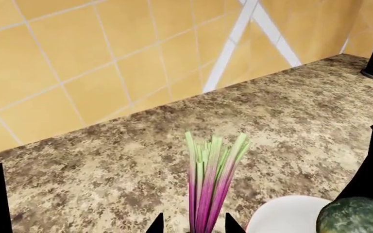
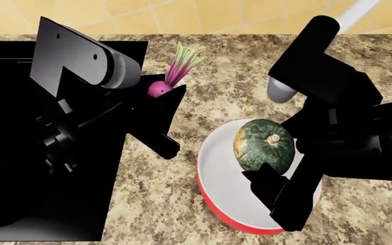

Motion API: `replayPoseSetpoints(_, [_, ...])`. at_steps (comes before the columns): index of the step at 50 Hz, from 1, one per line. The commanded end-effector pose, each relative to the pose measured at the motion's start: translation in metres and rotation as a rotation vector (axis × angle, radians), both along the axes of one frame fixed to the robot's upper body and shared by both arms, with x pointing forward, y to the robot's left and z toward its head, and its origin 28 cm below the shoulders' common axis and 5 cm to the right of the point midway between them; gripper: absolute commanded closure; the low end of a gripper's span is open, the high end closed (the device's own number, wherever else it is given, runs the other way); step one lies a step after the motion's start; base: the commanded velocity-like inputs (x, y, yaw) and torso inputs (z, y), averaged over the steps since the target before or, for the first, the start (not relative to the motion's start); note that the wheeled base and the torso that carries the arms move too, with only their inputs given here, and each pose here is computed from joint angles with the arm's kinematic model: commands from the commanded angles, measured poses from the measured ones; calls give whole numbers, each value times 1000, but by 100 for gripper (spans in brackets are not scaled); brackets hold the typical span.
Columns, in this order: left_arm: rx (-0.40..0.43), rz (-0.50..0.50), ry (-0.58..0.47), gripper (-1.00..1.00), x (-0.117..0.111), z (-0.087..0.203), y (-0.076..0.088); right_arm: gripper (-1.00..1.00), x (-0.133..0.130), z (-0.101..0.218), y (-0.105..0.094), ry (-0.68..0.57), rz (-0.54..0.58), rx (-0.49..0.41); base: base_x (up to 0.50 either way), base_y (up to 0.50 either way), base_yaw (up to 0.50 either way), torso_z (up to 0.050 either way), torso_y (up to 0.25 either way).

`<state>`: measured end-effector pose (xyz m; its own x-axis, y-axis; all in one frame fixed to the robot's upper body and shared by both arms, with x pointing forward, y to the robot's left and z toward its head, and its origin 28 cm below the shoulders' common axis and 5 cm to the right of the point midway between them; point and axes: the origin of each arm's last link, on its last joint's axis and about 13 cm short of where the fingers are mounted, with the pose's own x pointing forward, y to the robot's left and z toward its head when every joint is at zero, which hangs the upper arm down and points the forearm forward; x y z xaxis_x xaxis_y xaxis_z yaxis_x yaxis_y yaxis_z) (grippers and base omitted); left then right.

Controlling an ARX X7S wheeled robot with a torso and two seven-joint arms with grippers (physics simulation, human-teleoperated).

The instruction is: Pick the broccolis and squashs from the sink and place them in one bowl. Place the beet in the other bowl. Then turn off the sink faucet.

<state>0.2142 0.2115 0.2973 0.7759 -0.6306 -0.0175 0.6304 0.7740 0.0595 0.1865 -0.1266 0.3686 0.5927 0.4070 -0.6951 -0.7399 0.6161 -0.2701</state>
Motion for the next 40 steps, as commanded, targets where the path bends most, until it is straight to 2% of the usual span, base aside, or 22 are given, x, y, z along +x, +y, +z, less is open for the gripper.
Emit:
replayPoseSetpoints(1, [-6,1,7,100,1,-1,1,100,6,-2,3,4,27,-6,0,0,0,0,0])
replayPoseSetpoints(40, [-14,10,15,100,4,-5,2,100,23,-15,10,57,90,-22,0,0,0,0,0])
